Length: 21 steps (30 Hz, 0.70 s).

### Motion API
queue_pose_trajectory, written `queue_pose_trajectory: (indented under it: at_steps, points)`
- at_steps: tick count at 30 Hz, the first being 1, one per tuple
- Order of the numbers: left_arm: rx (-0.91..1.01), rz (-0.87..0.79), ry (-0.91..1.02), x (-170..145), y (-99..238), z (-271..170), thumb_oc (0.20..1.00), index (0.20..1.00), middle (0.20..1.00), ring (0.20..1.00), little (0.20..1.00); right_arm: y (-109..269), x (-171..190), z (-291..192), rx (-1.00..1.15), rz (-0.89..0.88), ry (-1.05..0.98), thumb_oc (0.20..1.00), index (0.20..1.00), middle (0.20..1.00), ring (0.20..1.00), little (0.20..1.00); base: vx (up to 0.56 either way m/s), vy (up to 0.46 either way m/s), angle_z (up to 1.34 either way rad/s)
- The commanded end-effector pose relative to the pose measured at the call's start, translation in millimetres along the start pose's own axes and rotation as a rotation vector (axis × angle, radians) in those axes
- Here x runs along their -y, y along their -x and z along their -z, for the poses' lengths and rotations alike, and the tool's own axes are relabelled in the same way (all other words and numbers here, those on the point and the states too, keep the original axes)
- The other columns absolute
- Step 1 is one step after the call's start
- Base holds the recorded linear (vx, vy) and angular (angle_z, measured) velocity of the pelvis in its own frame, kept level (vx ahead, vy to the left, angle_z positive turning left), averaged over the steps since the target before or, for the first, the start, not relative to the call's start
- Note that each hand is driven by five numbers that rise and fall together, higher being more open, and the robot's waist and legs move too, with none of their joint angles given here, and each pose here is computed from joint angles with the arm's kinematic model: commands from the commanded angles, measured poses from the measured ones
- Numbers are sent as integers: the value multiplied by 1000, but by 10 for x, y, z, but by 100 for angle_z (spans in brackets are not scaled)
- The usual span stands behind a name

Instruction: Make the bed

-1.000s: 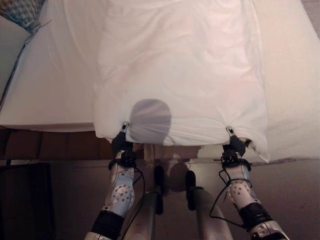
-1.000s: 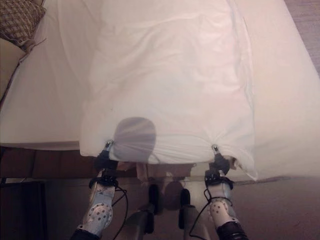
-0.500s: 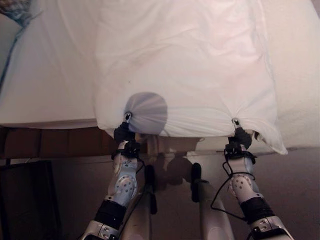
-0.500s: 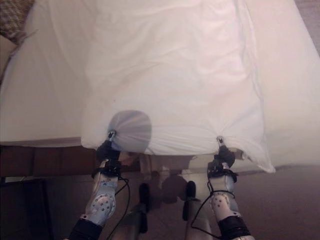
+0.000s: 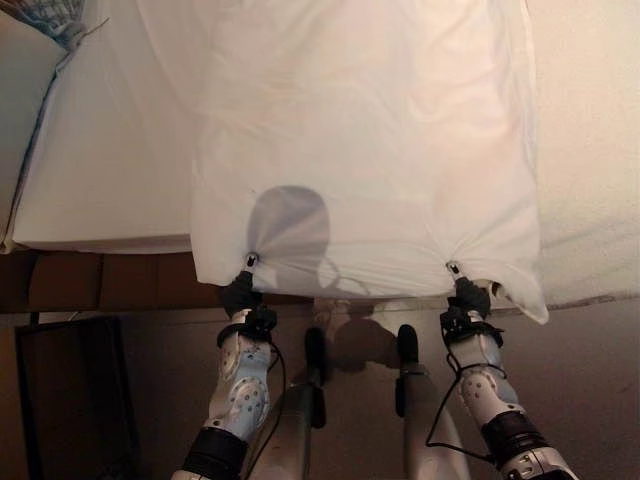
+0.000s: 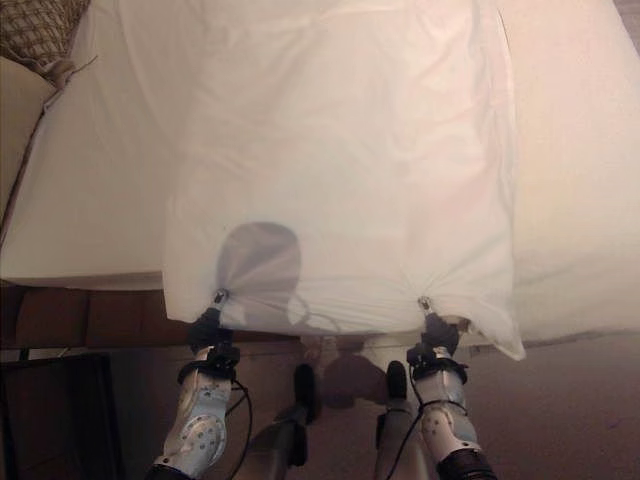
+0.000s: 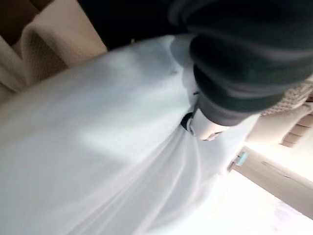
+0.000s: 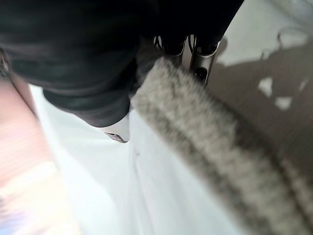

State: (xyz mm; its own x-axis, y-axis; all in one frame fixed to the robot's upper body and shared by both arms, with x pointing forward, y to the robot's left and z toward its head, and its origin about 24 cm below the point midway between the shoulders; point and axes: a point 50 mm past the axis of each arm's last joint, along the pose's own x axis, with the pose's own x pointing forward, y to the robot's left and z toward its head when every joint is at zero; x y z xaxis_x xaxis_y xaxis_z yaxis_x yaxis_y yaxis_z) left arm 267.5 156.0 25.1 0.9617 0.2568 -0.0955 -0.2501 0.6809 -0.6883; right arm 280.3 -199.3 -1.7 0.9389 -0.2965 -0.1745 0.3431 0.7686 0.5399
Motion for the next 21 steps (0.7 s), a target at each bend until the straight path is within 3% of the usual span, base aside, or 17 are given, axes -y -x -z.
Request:
queue_pose_trajectory:
  at_steps: [1, 4, 9, 13, 14, 15, 16, 17, 21]
  points:
    - [153, -245, -62, -665, 72, -387, 200, 200, 200, 200, 200, 190, 660, 80, -62, 199, 106, 200, 200, 200, 200, 200, 0, 0, 0]
    - [61, -331, -91, -881, 159, -183, 200, 200, 200, 200, 200, 308, 880, 297, -195, 245, 224, 200, 200, 200, 200, 200, 21, 2, 1]
    - [-90, -516, -210, -1317, 302, 111, 200, 200, 200, 200, 200, 477, 1247, 500, -422, 243, 601, 200, 200, 200, 200, 200, 41, 21, 3]
    - [-177, -601, -266, -1497, 366, 236, 200, 200, 200, 200, 200, 586, 1387, 609, -528, 267, 663, 200, 200, 200, 200, 200, 56, 14, 10]
    - [-209, -634, -295, -1564, 405, 281, 200, 200, 200, 200, 200, 630, 1400, 664, -566, 244, 695, 341, 341, 341, 341, 341, 44, 7, 4]
    - [-209, -634, -295, -1564, 405, 281, 200, 200, 200, 200, 200, 629, 1400, 663, -566, 244, 695, 561, 561, 561, 561, 561, 37, 6, 0]
    - [-232, -645, -314, -1603, 432, 306, 652, 652, 652, 652, 652, 645, 1419, 672, -579, 246, 694, 1000, 1000, 1000, 1000, 1000, 0, 0, 0]
    - [-252, -659, -332, -1638, 465, 332, 1000, 1000, 1000, 1000, 1000, 666, 1428, 691, -590, 244, 695, 1000, 1000, 1000, 1000, 1000, 45, 7, 1]
    - [-330, -680, -429, -1745, 560, 390, 1000, 1000, 1000, 1000, 1000, 677, 1429, 714, -613, 218, 746, 1000, 1000, 1000, 1000, 1000, 58, -5, -1]
